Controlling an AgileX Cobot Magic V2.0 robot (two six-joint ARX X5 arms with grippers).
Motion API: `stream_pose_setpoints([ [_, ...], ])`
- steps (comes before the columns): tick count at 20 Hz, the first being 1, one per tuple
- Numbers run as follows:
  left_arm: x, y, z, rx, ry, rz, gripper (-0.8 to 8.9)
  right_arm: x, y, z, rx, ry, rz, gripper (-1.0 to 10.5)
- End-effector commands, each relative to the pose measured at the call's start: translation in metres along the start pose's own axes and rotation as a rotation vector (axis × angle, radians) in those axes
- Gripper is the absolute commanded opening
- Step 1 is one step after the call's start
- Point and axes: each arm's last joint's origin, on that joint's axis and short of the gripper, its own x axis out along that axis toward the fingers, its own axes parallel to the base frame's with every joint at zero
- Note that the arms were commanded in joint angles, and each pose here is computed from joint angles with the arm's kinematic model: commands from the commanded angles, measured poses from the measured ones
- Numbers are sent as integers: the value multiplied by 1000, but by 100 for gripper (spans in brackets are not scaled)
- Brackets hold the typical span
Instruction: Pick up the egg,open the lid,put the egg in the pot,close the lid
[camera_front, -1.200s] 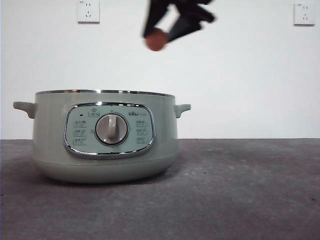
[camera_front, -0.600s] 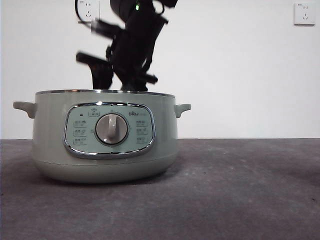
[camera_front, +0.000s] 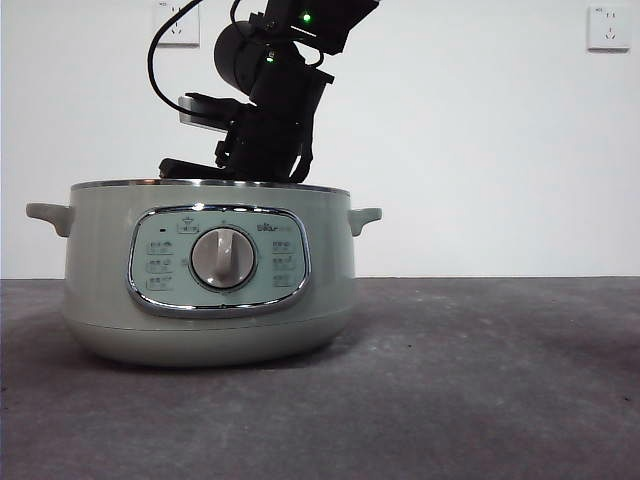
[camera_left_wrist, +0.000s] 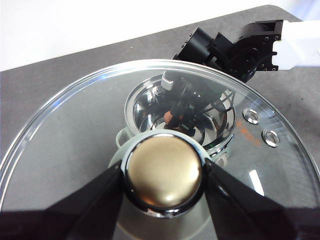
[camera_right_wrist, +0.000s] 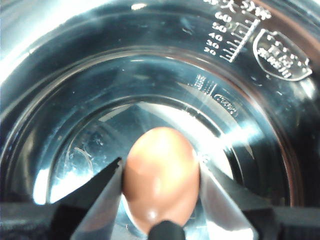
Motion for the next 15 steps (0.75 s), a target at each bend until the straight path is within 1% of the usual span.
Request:
stream_pose_setpoints([
  [1, -7, -1, 2, 4, -42, -1, -8, 9, 1, -3, -8, 22, 0, 122],
  [2, -6, -1, 2, 4, -41, -1, -8, 9, 1, -3, -6, 21, 0, 295],
  [3, -6, -1, 2, 3, -39, -1, -8, 8, 1, -2, -4, 18, 1, 424],
  [4, -5, -1, 2, 3, -38, -1, -8, 6, 2, -1, -4, 15, 9, 507],
  [7, -5, -1, 2, 3, -39, -1, -8, -18, 3, 8, -6, -24, 26, 507],
  [9, -5, -1, 3, 5, -43, -2, -8, -55, 5, 18, -4, -96, 21, 505],
  [11, -4, -1, 5, 11, -55, -1, -8, -102, 8, 20, 6, -142, 17, 505],
  [13, -1, 0, 7, 16, -56, -1, -8, -158, 11, 18, -12, -209, 7, 504],
  [15, 7, 2, 14, 23, -56, -3, -8, -210, 15, 9, -29, -257, -11, 503],
])
